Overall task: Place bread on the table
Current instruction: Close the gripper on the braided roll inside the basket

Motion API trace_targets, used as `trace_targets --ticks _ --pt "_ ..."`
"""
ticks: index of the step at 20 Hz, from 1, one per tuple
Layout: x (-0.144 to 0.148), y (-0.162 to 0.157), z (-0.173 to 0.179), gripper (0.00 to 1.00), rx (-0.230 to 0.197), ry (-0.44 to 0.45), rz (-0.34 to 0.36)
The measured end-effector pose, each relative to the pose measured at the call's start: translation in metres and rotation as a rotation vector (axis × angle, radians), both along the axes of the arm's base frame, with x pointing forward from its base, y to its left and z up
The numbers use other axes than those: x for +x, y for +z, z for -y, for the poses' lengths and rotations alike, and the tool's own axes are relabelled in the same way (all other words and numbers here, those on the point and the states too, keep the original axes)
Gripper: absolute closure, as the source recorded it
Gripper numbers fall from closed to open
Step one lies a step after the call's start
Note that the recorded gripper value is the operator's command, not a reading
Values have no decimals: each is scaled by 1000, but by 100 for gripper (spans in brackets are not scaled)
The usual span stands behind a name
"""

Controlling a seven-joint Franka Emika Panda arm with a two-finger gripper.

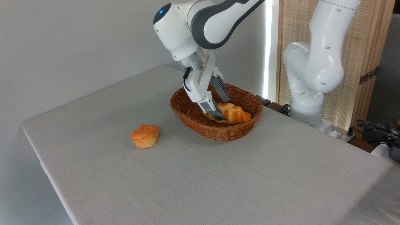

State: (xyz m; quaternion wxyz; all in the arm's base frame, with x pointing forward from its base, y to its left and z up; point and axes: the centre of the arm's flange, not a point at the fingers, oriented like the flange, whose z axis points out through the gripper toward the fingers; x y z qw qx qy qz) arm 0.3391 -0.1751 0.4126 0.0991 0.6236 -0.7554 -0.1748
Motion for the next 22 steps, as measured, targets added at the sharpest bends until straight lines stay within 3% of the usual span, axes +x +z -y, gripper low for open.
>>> trace_targets --ticks 16,17,21,22 --pt "4 -1 2 1 4 -10 28" --pt "4 -2 4 4 5 -15 28" --pt "2 -2 8 48 10 -26 28" --pt "1 -3 10 54 12 -30 27"
